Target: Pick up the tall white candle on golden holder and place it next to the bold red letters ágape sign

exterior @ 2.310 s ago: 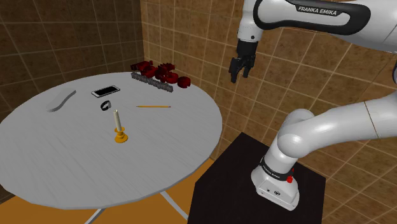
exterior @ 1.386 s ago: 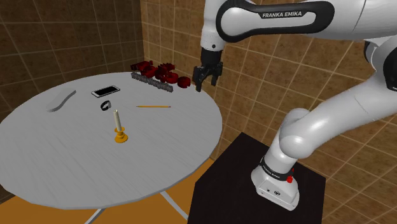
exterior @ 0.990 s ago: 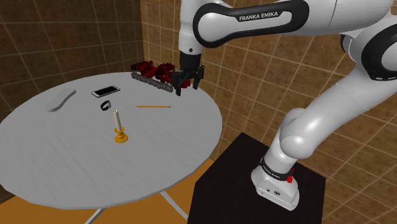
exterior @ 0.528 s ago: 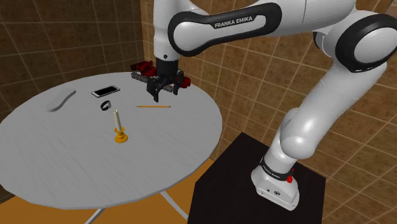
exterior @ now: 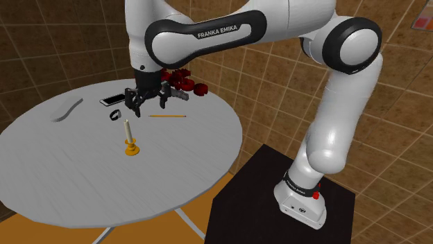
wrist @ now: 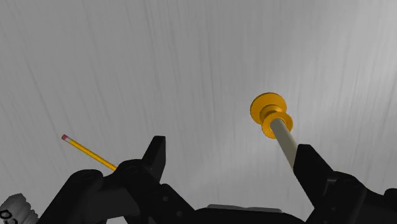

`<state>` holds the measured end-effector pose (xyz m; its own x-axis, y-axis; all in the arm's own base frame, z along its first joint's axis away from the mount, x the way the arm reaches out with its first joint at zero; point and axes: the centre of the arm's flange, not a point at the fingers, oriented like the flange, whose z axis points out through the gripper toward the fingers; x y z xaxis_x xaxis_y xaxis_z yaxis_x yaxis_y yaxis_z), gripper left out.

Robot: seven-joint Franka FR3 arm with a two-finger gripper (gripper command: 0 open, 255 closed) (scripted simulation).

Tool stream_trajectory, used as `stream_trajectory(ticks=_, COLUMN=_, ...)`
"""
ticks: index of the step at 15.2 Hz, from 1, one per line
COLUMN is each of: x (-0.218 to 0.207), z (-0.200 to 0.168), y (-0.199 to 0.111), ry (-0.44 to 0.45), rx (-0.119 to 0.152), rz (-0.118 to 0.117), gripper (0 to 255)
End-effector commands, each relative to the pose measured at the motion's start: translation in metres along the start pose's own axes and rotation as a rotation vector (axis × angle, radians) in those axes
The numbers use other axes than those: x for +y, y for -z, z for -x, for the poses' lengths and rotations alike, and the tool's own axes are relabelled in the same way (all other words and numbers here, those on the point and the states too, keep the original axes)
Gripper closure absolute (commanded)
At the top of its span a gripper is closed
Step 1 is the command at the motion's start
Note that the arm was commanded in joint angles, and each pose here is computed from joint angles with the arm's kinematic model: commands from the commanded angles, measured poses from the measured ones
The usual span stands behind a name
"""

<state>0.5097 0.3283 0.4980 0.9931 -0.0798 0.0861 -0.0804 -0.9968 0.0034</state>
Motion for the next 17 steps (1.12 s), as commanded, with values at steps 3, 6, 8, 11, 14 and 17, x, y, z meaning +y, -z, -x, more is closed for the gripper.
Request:
stream_trajectory(ticks=3, x=-0.045, z=-0.021, y=-0.011, ry=0.004, rx=0.016, rz=-0.005, gripper=0)
stream_trajectory(ticks=6, x=-0.072, z=-0.033, y=-0.017, ry=0.007, rx=0.024, rz=-0.007, gripper=0)
stream_trajectory(ticks=8, x=-0.072, z=-0.033, y=-0.027, ry=0.007, rx=0.024, rz=-0.007, gripper=0)
stream_trajectory(ticks=11, x=-0.072, z=-0.034, y=-0.043, ry=0.007, rx=0.024, rz=-0.007, gripper=0)
stream_trajectory(ticks=14, x=-0.072, z=-0.034, y=-0.057, ry=0.007, rx=0.024, rz=-0.007, gripper=0)
stream_trajectory(ticks=17, x=-0.072, z=-0.034, y=-0.057, ry=0.007, rx=0.024, rz=-0.007, gripper=0)
